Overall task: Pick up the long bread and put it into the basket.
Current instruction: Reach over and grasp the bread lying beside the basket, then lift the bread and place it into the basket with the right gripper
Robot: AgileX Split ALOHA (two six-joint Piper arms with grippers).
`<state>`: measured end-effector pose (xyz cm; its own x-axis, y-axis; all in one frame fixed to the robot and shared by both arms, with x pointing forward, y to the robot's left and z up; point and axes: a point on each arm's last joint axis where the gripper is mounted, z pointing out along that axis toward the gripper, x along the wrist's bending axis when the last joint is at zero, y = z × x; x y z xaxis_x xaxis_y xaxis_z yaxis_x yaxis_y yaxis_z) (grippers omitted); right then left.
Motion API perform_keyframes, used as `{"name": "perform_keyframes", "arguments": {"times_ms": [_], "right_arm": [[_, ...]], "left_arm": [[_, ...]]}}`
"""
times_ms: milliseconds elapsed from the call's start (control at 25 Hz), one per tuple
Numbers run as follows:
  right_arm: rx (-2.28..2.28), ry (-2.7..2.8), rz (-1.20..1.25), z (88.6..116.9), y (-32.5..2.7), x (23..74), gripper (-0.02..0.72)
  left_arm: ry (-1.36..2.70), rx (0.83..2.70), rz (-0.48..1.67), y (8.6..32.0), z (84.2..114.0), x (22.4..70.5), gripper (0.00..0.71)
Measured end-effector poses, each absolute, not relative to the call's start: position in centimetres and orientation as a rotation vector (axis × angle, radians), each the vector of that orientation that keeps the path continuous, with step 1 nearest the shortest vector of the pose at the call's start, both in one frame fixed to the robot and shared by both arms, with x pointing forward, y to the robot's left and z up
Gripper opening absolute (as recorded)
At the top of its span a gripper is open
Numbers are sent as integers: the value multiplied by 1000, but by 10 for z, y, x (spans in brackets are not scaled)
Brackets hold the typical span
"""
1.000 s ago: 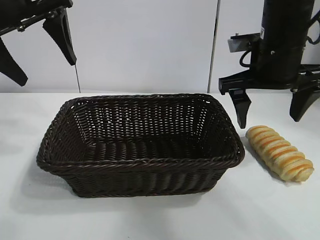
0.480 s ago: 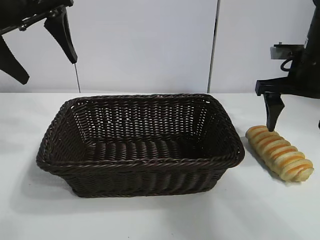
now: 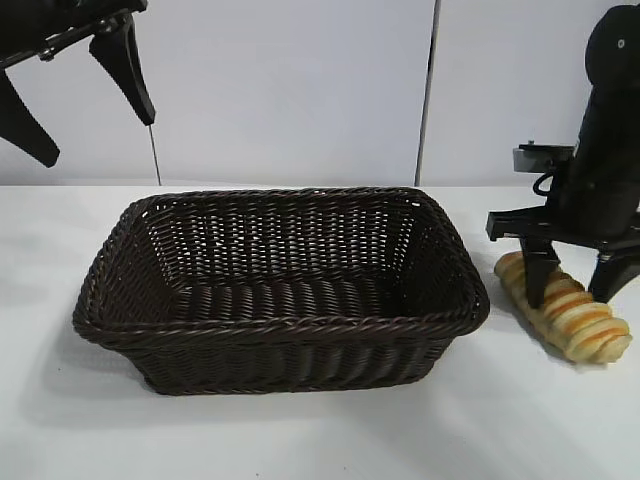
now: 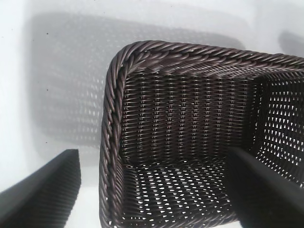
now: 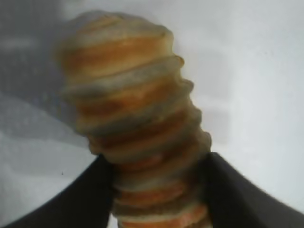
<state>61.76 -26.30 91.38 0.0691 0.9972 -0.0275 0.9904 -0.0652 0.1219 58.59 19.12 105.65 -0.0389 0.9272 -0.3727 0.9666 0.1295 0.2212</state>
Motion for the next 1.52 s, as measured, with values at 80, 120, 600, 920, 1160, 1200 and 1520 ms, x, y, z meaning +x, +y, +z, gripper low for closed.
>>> {"name": "perform_keyframes", "arguments": {"times_ms": [80, 120, 600, 920, 1160, 1200, 1520], "right_arm": [[2228, 2069, 106, 920, -262, 615, 105], [2231, 2064, 127, 927, -262, 614, 105], [2176, 1986, 629, 1046, -245, 579, 105], [1931, 2235, 809, 1056, -156, 556, 105], [1494, 2394, 937, 1076, -116, 549, 93], [1410, 2410, 945, 1081, -115, 550, 93], [780, 2517, 816, 1088, -116, 555, 93]], "left_arm": [[1992, 1823, -125, 191, 1056, 586, 598], [1992, 1823, -125, 191, 1056, 586, 598], [1992, 1823, -125, 191, 1056, 586, 598], [1992, 1823, -125, 191, 1056, 586, 598], [1994, 1825, -129, 191, 1056, 586, 598], [1995, 1828, -132, 191, 1056, 585, 598], [1998, 1833, -138, 191, 1056, 585, 598]]}}
